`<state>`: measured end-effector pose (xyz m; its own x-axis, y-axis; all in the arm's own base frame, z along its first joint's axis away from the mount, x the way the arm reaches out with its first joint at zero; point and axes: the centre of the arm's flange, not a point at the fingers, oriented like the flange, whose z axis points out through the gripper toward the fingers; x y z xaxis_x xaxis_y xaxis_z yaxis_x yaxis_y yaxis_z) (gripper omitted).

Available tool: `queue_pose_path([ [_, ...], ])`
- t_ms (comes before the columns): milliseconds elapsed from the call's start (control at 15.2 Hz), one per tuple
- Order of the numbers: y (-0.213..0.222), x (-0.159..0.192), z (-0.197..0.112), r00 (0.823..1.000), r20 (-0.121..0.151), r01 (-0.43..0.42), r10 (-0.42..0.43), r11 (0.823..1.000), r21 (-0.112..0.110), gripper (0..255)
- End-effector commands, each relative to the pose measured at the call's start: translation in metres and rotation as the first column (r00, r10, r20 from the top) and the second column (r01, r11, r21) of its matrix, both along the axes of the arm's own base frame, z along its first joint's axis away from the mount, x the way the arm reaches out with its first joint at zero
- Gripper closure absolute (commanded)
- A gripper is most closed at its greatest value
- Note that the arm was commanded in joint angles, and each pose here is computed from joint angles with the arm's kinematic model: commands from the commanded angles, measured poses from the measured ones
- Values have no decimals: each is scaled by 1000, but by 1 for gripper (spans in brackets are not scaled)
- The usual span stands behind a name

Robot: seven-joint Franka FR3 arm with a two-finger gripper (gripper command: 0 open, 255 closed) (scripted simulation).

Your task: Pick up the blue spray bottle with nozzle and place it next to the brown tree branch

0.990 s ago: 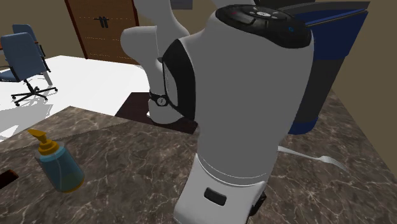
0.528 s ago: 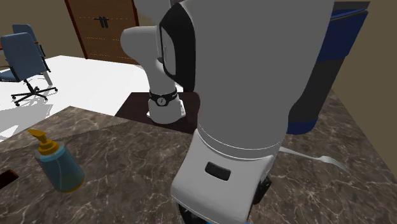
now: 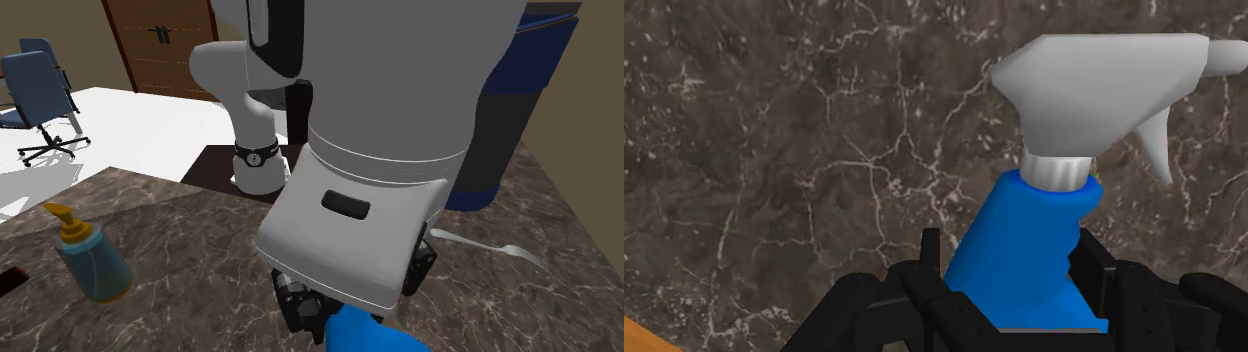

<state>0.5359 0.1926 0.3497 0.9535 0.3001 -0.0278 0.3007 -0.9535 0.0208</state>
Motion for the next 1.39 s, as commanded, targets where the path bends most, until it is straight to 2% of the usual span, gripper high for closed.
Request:
queue_pose_path([
  [0, 1, 0, 11, 1000, 0, 0, 0, 1000, 0, 255],
  [66, 1, 0, 11, 1000, 0, 0, 0, 1000, 0, 255],
  [1320, -240, -70, 12, 1000, 0, 0, 0, 1000, 0, 255],
])
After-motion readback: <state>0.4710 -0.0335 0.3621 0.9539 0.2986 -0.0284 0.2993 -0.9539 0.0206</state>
